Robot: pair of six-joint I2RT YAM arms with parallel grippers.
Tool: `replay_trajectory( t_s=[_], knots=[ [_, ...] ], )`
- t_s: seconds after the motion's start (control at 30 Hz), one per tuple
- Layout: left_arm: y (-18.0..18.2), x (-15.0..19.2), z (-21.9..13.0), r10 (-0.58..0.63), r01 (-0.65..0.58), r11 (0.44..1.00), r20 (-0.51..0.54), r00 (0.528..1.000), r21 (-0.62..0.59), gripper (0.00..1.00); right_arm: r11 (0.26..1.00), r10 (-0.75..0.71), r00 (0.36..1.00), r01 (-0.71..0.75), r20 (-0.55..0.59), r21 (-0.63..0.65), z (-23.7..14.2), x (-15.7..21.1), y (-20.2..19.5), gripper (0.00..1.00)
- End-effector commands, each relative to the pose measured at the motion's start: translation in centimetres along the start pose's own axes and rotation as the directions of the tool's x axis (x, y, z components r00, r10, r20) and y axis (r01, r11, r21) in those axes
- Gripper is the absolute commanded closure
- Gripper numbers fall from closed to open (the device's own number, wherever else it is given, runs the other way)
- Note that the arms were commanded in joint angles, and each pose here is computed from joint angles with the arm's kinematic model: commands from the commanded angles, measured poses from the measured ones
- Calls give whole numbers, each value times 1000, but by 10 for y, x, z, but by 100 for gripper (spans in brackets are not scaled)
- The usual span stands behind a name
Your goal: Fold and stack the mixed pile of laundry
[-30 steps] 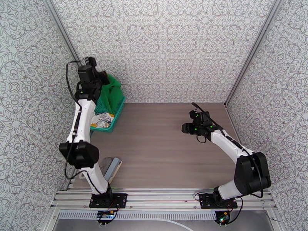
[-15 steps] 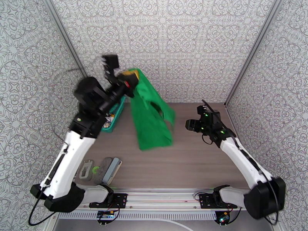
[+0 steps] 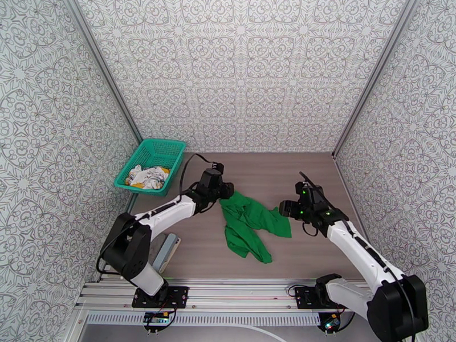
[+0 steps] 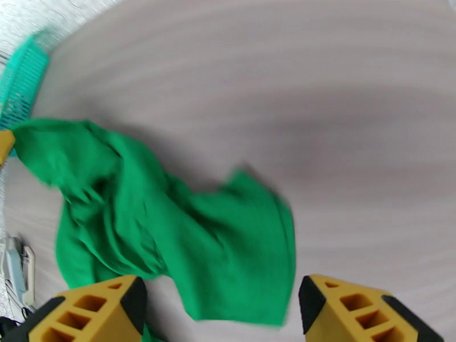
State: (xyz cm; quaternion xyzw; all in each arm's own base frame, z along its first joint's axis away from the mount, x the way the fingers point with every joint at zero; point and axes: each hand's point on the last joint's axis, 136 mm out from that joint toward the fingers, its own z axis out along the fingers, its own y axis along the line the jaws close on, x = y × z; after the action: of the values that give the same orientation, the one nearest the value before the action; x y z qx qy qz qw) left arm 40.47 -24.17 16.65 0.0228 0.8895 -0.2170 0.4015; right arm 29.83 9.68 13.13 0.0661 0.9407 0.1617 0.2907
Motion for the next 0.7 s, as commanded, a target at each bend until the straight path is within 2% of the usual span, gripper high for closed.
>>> replay_trajectory(
  t_s=[0.0, 0.1, 0.27, 0.43, 0.67],
  knots=[
    [1, -27, -45, 36, -31, 999, 107, 994, -42, 32, 999, 35, 998, -33, -58, 36, 3, 20, -9, 25],
    [17, 4, -60, 62, -60, 994, 22, 998, -90, 25, 996, 81, 992, -77, -98, 36, 10, 34, -12, 26],
    [24, 74, -61, 93, -106, 987, -113, 989, -122, 22, 991, 132, 977, -127, -170, 38, 35, 53, -9, 28],
    [17, 128, -45, 83, -106, 987, -187, 979, -119, 18, 992, 128, 968, -125, -214, 28, 63, 56, 8, 25],
    [-2, 164, -1, 106, -133, 986, -243, 964, -97, 19, 991, 135, 962, -128, -237, 45, 100, 50, 15, 27]
  ],
)
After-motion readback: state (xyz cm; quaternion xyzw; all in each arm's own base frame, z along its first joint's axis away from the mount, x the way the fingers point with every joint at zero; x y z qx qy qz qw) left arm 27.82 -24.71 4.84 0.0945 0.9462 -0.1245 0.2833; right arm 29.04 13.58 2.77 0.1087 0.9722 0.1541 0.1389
